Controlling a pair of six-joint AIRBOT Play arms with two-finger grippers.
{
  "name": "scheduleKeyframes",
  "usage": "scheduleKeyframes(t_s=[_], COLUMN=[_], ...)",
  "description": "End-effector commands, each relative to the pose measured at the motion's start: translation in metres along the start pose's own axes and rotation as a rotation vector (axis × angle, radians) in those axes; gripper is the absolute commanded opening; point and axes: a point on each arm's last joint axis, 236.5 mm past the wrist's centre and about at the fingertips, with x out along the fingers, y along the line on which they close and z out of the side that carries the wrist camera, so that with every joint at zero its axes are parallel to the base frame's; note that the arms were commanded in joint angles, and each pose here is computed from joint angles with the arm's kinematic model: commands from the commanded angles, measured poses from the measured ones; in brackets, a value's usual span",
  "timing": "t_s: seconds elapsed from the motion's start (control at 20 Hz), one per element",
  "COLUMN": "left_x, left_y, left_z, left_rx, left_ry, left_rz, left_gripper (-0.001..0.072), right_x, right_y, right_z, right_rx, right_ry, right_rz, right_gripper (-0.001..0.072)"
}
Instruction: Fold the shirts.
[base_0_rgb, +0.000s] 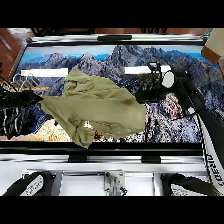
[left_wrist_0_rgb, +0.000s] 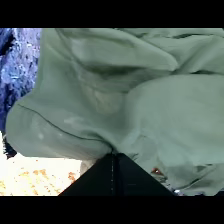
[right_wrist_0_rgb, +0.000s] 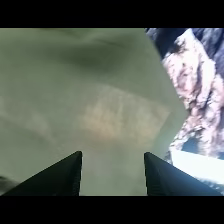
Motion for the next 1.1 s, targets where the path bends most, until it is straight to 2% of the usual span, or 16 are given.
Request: scheduleKeyframes(t_s=[0.0, 0.2, 0.35, 0.5, 1.05], left_x=[0.002, 0.003, 0.004, 0.004, 0.004], left_y=[-0.005, -0.005, -0.004, -0.004, -0.004], left_z=[0.006, 0.006, 0.006, 0.006, 0.006], left_rx=[-0.035, -0.019, -0.022, -0.023, -0.023], left_ry=[-0.028, -0.031, -0.028, -0.028, -0.027], left_rz=[-0.03, -0.03, -0.029, -0.029, -0.029], left_gripper=[0.0053, 0.0053, 0.0054, 0.0054, 0.0054], right_x=[0.003, 0.016, 0.05, 0.077, 0.085], right_y=[0.009, 0.023, 0.03, 0.036, 0.027], right_z=[-0.027, -0.09, -0.136, -0.137, -0.14], right_rx=[0.028, 0.062, 0.123, 0.284, 0.324], right_ry=[0.123, 0.324, 0.378, 0.316, 0.319], right_rz=[0.043, 0.106, 0.097, 0.129, 0.088], right_gripper=[0.0506, 0.0506, 0.0506, 0.0506, 0.0506])
